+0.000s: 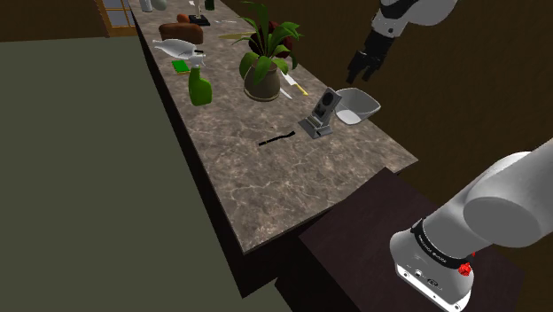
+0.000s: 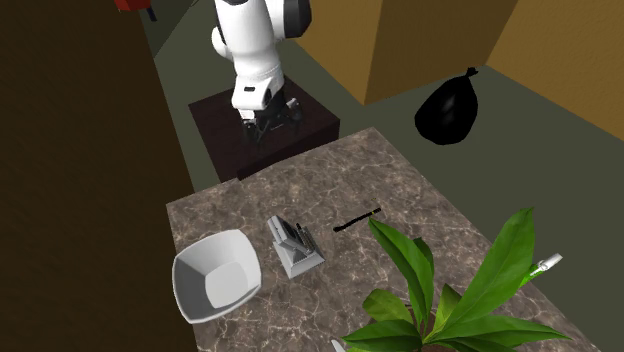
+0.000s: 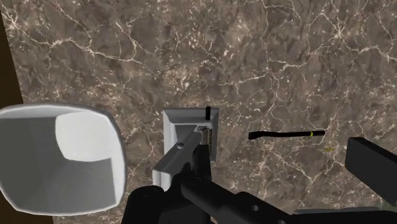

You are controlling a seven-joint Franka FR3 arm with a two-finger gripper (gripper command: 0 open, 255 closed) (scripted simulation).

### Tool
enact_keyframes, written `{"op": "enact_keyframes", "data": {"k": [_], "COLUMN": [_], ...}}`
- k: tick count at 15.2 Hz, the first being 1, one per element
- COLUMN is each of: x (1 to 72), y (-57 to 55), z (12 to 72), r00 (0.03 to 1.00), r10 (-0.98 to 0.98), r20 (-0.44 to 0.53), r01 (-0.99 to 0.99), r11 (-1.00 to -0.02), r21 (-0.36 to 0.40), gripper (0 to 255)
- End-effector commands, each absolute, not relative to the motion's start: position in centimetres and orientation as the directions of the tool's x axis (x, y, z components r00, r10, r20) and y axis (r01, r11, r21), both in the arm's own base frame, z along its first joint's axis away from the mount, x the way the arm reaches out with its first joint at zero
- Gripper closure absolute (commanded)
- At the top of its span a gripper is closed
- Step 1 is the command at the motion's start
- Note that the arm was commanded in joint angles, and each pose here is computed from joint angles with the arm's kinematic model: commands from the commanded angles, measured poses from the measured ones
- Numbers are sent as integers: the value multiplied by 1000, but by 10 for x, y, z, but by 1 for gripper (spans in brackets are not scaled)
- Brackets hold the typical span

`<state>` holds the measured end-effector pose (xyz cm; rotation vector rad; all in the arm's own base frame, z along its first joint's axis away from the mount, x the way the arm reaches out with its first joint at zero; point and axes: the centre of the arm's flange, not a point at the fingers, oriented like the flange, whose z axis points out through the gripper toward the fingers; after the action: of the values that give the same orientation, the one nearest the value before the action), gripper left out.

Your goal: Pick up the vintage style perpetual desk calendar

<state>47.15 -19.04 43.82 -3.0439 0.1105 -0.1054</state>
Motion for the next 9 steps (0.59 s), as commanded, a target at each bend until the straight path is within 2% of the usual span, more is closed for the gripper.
{"op": "enact_keyframes", "data": {"k": [1,9], "x": [486,546], "y": [-209,-273], "z": [423,355], "r00": [994,987], "r10": [-88,-138], "r20": [69,77], "r01": [-80,-121], "r11": [-990,-974], "r21": [-115,-190], "gripper": [0,0]}}
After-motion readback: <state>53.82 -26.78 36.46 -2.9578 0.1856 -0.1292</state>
